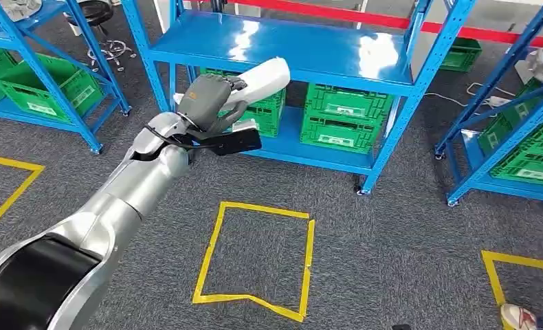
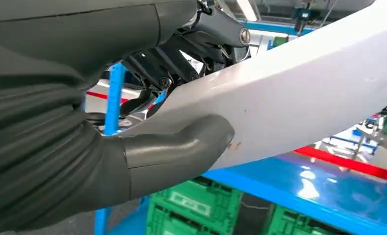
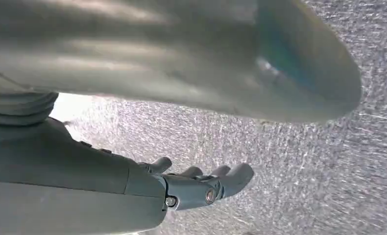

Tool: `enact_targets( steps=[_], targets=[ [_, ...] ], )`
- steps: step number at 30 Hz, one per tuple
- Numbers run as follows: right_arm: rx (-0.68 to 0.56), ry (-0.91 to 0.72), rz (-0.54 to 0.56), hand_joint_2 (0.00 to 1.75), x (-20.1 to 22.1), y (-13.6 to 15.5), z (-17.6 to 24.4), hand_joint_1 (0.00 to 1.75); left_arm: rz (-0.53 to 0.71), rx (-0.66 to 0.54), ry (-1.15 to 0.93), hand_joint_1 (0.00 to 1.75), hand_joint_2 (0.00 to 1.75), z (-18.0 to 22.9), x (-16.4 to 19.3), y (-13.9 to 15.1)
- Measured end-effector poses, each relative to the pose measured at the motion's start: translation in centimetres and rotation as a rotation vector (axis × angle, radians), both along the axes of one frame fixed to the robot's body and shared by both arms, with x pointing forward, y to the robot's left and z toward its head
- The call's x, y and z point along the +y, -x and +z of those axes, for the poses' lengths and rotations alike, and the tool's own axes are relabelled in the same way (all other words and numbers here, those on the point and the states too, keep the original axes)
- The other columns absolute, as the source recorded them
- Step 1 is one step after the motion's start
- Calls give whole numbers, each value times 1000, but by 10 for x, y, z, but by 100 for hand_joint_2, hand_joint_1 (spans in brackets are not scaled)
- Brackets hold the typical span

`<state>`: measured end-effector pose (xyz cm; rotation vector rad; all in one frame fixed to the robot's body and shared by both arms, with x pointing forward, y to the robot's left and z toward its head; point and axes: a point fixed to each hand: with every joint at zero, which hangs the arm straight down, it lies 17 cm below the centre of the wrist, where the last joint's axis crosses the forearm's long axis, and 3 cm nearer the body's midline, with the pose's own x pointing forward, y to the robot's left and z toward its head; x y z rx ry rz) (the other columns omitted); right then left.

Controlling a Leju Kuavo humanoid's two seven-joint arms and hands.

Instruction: Take the parts from the cabinet and place them on the table.

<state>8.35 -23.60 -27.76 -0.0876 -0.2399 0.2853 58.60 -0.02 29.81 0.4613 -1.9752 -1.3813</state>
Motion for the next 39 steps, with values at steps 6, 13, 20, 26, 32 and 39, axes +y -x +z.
enact_targets(
  steps=[6, 13, 20, 26, 32, 39],
  targets=[
    [-40, 5, -27, 0, -2, -8, 2, 0, 4, 0, -7, 175, 175, 1, 2, -2],
    [-63, 11, -73, 0, -7, -18, 3, 0, 0, -2, -3, 175, 175, 14, 5, -6],
    [-63, 10, -86, 0, -8, -18, 3, 0, 1, 4, -7, 175, 175, 15, 7, -8],
    [-68, 10, -94, 0, -8, -21, 4, 0, -16, -1, -3, 175, 175, 21, 7, -7],
    [-63, 17, -124, 0, -18, -20, 3, 0, -36, -5, -3, 175, 175, 34, 4, -6],
    [-68, 27, -134, 0, -35, -23, 3, 0, -19, -20, -10, 175, 175, 50, 6, -10]
  ],
)
